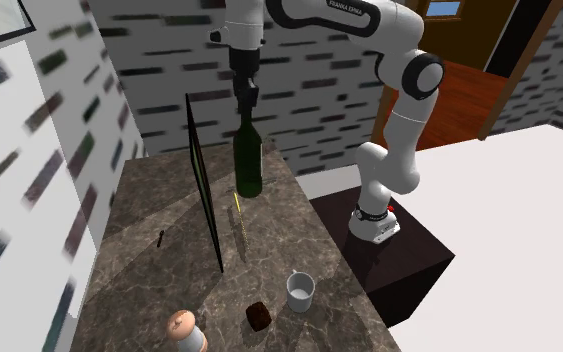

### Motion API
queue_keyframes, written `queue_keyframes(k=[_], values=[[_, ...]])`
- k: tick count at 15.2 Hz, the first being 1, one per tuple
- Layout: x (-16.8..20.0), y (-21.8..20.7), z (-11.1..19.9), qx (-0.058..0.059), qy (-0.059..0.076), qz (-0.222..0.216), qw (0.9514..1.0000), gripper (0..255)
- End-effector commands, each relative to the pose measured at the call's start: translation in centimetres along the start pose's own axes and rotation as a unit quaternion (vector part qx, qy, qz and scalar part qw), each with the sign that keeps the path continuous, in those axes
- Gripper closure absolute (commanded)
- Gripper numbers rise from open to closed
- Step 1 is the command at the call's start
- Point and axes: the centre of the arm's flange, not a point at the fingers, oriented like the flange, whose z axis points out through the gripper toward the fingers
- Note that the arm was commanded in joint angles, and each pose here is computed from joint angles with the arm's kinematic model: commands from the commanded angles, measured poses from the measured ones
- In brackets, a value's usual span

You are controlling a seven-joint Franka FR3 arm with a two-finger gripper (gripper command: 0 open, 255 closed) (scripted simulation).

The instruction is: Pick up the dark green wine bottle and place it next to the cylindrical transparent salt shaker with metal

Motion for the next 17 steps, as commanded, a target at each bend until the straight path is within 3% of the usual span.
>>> queue_keyframes(k=[1, 17], values=[[1.9, -2.0, 0.1, 0.0, 0.0, 0.001, 1.0, 255], [14.9, -18.6, 1.3, 0.0, 0.0, 0.001, 1.0, 255]])
